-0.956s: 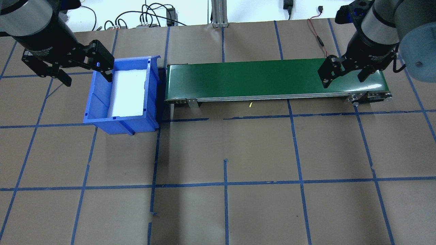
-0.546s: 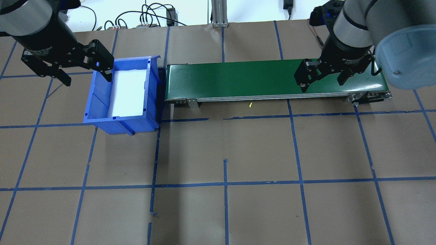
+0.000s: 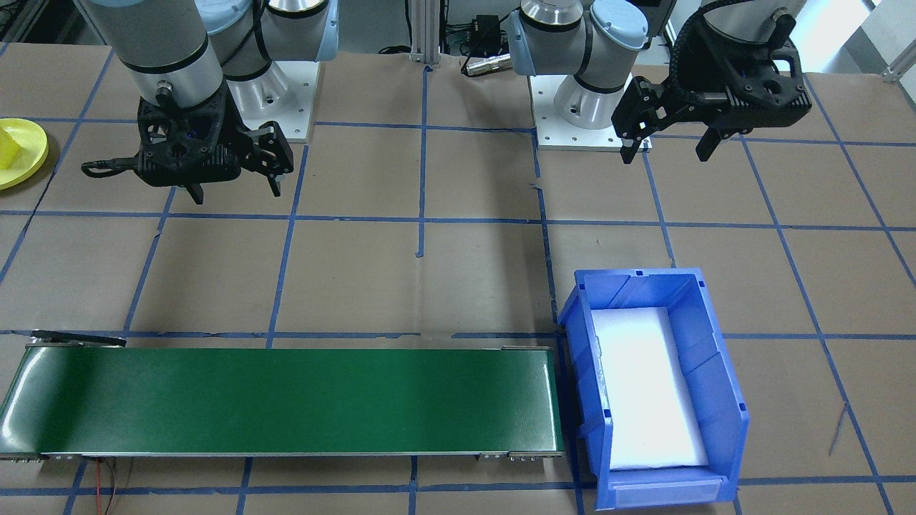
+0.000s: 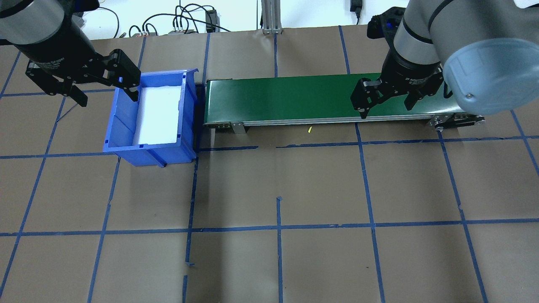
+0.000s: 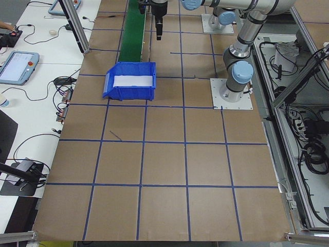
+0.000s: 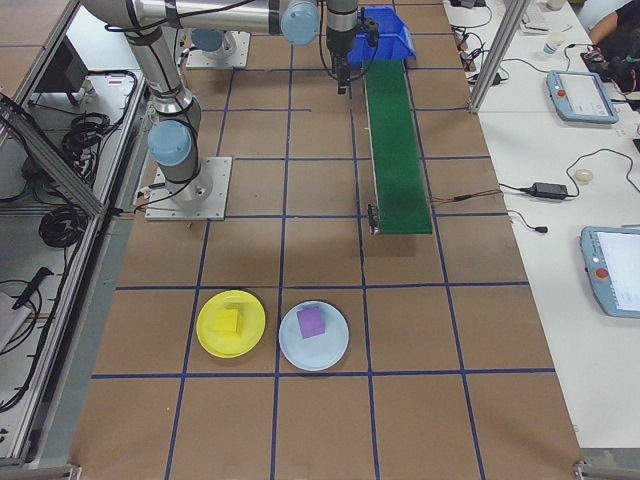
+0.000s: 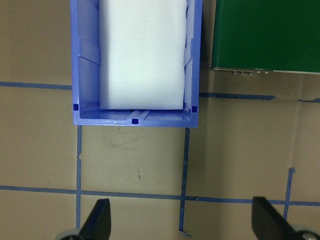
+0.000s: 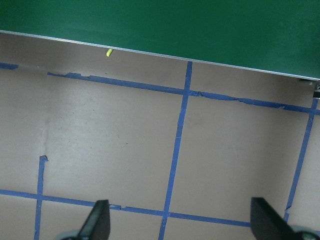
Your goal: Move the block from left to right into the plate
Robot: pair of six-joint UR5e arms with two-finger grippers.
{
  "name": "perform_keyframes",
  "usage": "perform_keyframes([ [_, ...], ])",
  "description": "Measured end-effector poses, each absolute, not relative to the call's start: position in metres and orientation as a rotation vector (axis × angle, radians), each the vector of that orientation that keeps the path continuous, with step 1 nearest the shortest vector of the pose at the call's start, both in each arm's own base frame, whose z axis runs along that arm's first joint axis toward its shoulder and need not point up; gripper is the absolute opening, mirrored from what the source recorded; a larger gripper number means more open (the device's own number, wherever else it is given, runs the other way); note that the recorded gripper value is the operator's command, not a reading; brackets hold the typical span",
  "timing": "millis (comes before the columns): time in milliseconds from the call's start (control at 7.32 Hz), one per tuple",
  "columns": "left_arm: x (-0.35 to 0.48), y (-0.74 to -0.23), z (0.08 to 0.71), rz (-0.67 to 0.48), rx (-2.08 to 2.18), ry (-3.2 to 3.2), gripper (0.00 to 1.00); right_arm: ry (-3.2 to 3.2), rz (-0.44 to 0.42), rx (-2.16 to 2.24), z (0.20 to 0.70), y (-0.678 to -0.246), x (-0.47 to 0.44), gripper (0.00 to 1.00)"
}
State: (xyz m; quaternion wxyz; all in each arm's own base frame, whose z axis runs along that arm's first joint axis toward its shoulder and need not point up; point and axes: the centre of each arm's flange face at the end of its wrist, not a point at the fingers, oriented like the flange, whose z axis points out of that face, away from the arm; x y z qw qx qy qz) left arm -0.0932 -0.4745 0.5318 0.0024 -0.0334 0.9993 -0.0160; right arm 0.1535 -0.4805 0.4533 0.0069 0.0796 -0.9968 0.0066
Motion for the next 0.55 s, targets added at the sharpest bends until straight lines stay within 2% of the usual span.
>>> perform_keyframes([
  [546, -0.0927, -0.4736, 0.532, -0.051, -0.107, 3.134, 1.0, -3.114, 0.017, 0.249, 0.4529, -0.4797, 0.1528, 1.0],
])
